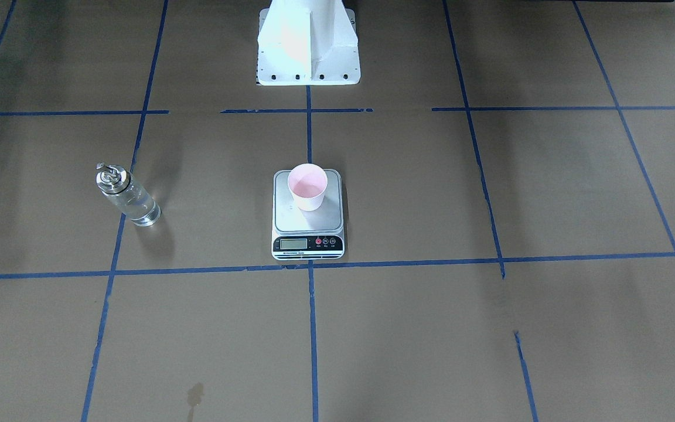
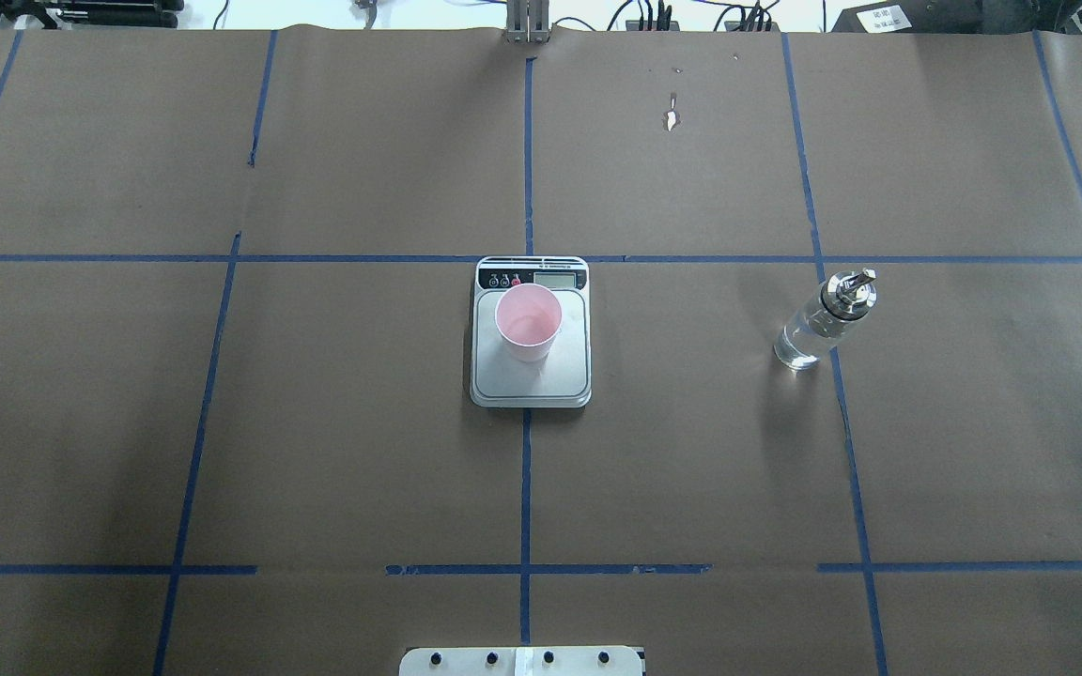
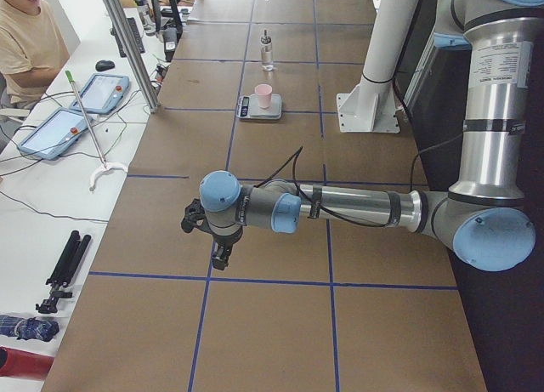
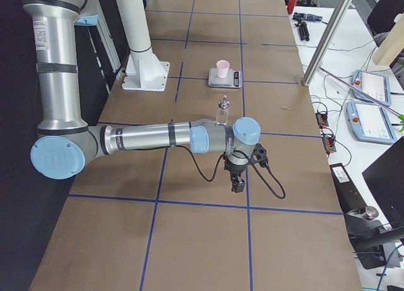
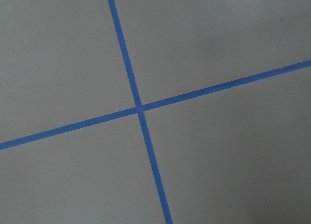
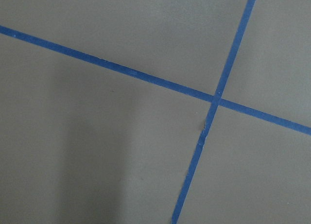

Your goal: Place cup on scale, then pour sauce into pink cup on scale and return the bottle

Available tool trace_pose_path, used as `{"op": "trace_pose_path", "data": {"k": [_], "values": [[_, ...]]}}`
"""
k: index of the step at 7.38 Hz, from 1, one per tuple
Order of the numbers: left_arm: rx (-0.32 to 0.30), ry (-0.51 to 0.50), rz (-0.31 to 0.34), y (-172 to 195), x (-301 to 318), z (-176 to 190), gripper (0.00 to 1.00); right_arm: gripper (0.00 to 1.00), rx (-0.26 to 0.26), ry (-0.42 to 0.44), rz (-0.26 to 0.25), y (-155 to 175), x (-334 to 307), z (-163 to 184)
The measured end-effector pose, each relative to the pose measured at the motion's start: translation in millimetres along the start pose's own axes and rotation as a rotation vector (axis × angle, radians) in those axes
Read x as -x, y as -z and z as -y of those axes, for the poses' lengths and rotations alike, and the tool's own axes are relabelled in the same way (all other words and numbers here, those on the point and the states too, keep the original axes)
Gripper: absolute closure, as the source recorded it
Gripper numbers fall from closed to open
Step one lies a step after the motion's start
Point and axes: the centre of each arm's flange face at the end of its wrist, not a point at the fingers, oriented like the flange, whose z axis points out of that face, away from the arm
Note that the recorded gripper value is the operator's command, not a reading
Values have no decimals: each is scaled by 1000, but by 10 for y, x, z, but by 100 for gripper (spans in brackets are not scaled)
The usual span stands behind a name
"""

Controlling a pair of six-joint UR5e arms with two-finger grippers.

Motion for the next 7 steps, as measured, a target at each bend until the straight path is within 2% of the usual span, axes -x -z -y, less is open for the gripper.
{"op": "trace_pose_path", "data": {"k": [4,7], "values": [[-1,41,3,-1,24,-19,0,0,1,-3,2,-10,-12,-5],[-18,109,77,99,175,-38,0,0,5,-5,2,-28,-29,-21]]}}
